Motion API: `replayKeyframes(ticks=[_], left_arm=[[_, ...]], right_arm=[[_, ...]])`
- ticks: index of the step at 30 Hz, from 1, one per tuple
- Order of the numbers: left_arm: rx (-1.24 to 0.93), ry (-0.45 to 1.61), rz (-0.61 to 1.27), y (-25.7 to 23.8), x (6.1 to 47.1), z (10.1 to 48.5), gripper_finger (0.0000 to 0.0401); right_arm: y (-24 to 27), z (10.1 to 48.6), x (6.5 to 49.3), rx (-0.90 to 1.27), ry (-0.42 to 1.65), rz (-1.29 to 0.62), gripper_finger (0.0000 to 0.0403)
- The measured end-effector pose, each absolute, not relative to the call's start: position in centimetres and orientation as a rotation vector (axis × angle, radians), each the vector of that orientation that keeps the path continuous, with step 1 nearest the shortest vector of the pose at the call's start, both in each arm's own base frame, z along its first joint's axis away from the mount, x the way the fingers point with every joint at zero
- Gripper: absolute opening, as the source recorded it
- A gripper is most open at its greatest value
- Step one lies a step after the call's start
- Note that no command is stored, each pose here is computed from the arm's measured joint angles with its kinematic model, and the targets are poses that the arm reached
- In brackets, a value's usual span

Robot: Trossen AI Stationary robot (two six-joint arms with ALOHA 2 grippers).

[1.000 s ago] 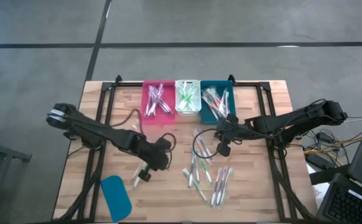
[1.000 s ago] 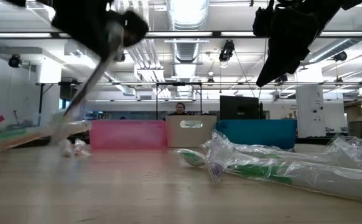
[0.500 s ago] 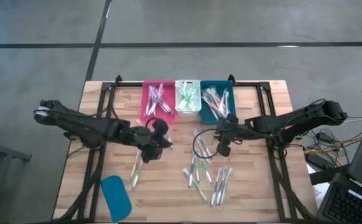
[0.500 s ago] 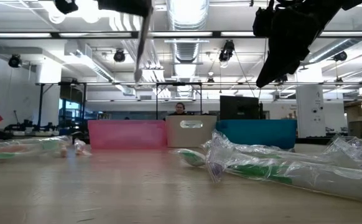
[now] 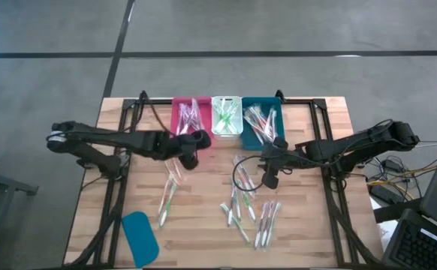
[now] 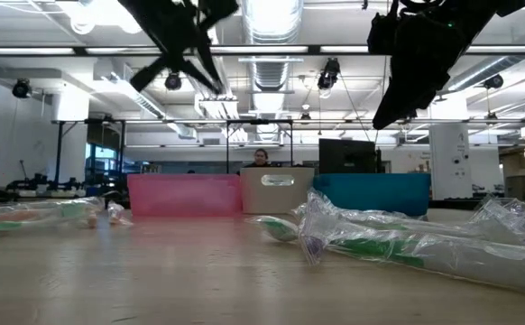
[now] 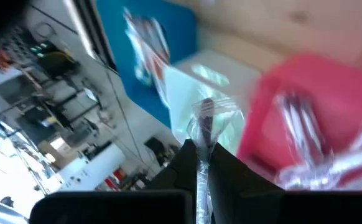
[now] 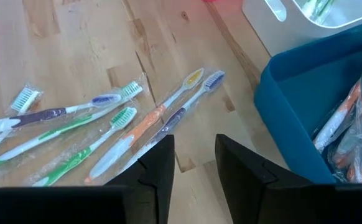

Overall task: Pick & Place Toothbrushes
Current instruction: Put the violet toothbrush into the pink bin

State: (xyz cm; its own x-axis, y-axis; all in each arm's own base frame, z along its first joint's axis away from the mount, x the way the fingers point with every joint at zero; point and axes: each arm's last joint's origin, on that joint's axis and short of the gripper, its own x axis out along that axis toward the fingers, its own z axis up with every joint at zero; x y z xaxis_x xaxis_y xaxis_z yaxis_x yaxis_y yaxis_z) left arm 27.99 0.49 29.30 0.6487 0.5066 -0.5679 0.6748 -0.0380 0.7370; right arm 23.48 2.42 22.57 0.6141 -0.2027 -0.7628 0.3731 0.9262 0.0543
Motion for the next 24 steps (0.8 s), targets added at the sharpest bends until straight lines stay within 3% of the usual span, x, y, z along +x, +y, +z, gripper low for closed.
replayKeyframes(ticks=[7,24], left_arm=[[1.714,1.141,-0.230,4.3,28.5,27.7,0.0018],[1.596,1.327,-0.457,10.0,30.1,21.8,0.0018]], right_arm=[[2.4,22.5,23.4,0.215,0.852,-0.335,0.0121],[2.4,22.5,23.5,0.169,0.846,-0.313,0.0120]])
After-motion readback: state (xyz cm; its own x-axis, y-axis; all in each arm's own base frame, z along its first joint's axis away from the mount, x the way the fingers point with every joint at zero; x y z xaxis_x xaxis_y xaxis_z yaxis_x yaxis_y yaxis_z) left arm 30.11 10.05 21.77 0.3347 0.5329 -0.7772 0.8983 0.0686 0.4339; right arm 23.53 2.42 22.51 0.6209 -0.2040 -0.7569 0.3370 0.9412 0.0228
